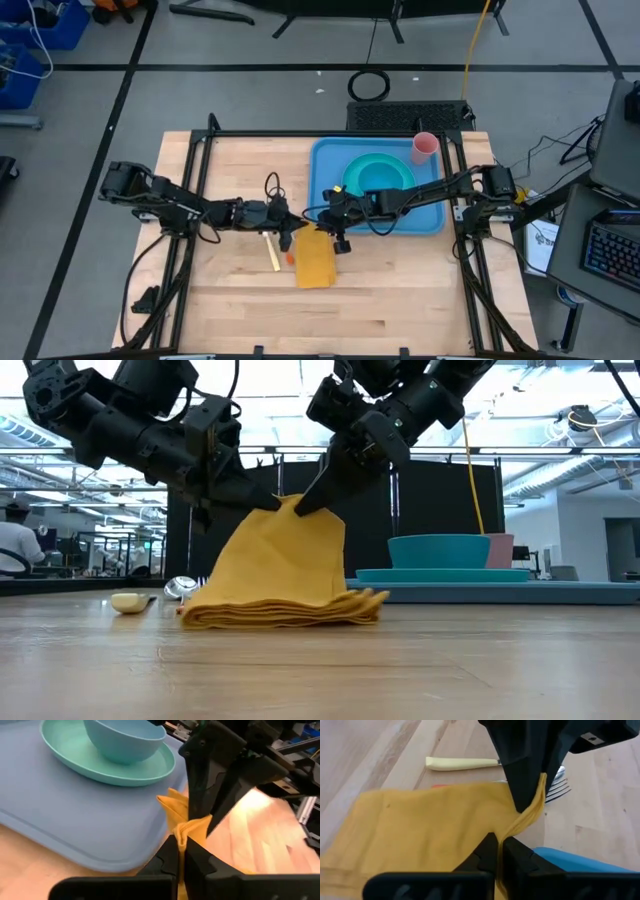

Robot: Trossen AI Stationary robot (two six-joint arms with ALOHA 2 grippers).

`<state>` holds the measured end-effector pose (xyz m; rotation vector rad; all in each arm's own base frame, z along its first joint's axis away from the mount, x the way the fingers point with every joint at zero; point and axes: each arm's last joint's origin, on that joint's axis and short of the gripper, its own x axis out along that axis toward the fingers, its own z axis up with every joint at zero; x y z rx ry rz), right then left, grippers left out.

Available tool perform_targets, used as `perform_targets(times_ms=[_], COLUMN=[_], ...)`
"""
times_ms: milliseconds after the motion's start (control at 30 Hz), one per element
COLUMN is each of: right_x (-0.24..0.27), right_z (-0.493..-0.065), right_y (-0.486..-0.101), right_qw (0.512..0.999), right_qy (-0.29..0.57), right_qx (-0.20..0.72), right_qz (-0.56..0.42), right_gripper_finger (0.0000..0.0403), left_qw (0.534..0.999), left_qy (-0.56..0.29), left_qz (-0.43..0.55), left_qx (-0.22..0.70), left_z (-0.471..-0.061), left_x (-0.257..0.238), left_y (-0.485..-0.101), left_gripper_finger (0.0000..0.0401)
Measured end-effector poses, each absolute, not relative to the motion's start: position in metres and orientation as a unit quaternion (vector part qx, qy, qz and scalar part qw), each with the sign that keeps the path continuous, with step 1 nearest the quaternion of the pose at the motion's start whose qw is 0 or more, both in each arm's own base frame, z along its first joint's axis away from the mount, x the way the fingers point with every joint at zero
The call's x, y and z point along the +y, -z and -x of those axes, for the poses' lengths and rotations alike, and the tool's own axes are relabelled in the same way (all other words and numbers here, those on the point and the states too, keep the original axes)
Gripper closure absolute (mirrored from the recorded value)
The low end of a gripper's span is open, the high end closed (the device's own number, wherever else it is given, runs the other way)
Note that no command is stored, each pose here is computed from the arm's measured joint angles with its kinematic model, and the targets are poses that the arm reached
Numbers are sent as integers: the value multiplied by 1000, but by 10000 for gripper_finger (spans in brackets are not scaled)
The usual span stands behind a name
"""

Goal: Set up tray
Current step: Put the orange napkin onto the blue tray

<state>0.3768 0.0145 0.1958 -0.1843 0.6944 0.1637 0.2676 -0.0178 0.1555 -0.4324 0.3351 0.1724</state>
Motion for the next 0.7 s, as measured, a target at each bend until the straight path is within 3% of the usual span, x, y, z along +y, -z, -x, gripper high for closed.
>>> perform_targets(times_ms=[267,700], right_x=[22,47], right_z=[-376,-370], right_y=[-196,-198], right_qw=[931,924], right_qy=[-65,-65], right_qx=[342,350], right_qz=[107,141], right_gripper_finger=[358,258], left_qw=[960,955], left_qy=[-93,-120], left_qz=[208,223], left_qx=[164,152], left_z=[-268,-268], left_x=[-4,13], left_y=[-156,-156], left_gripper_finger=[397,397])
